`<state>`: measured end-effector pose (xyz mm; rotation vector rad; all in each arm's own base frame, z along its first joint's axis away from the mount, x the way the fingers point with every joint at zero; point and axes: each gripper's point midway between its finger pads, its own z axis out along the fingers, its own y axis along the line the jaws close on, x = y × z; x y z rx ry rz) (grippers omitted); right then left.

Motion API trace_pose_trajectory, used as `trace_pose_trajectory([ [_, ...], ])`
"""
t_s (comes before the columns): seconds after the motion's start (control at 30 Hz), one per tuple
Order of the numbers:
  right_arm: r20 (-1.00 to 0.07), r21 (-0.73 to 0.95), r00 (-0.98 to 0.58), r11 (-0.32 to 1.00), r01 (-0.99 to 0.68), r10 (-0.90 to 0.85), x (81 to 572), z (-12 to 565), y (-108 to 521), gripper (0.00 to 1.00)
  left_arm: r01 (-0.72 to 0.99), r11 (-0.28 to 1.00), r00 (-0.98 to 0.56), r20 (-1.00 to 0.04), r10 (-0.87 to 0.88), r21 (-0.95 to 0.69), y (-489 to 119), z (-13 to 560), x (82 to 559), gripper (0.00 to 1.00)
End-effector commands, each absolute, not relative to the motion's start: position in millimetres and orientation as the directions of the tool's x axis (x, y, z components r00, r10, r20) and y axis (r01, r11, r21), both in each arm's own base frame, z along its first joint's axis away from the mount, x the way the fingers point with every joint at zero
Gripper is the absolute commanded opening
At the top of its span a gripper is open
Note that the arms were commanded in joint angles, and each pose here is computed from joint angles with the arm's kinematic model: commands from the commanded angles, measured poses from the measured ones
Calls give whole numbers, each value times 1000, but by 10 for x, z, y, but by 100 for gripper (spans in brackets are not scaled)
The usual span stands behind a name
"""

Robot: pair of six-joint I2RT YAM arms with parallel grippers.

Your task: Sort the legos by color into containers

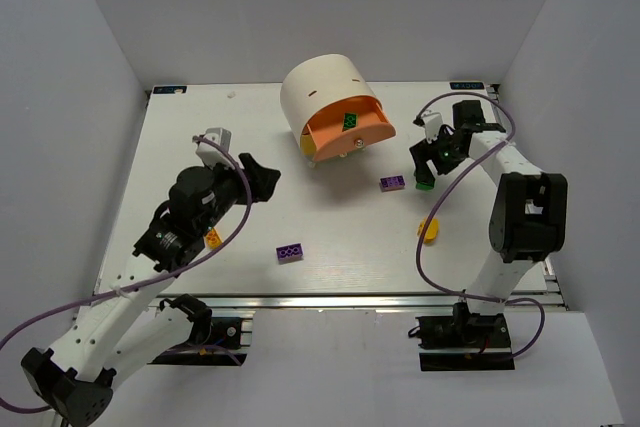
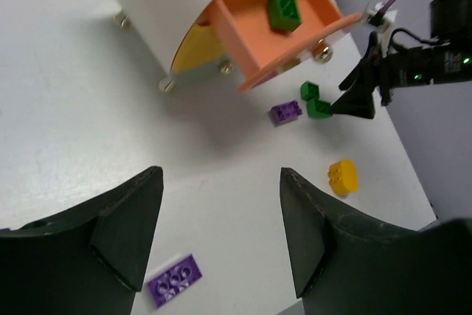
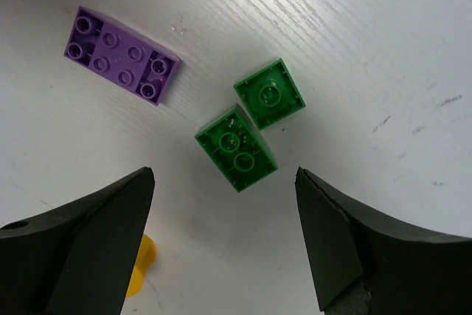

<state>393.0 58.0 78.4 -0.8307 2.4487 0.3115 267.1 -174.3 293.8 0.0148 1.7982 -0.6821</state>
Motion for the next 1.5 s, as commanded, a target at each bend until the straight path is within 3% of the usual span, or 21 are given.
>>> trace_pose_trajectory([
  [0.0, -549, 28, -548, 641, -767, -631, 3942, 810, 591, 82, 239, 832, -407, -830, -382, -500, -1633, 2631, 2589, 74],
  [0.33, -517, 49, -476, 531, -846, -711, 4010, 547, 587, 78, 237, 838, -439, -824, -358, -491, -1671, 2531, 2602, 76],
  [0.63, -483, 21, -465, 521, -853, -742, 3987, 272, 523, 73, 236, 832, -459, -813, -359, -502, -1724, 2442, 2602, 76],
  [0.87, -486, 20, -466, 524, -851, -739, 4000, 130, 527, 58, 233, 832, -468, -808, -359, -504, -1735, 2414, 2606, 76],
  [1.03, -502, 8, -454, 521, -854, -736, 3968, 196, 532, 26, 231, 828, -469, -804, -365, -511, -1735, 2407, 2595, 76],
  [1.13, -527, 17, -424, 490, -872, -737, 3783, 402, 550, 12, 234, 826, -466, -805, -367, -513, -1731, 2419, 2585, 76],
  [1.23, -559, 86, -348, 365, -927, -752, 3370, 645, 689, 8, 241, 818, -466, -802, -374, -522, -1742, 2417, 2568, 76],
  [1.33, -685, 45, -191, 221, -974, -703, 2984, 1332, 837, 5, 252, 811, -474, -798, -373, -529, -1771, 2381, 2556, 76],
  [1.47, -821, -127, -22, 220, -967, -571, 3067, 2301, 1146, 4, 273, 794, -484, -791, -374, -542, -1842, 2349, 2568, 76],
])
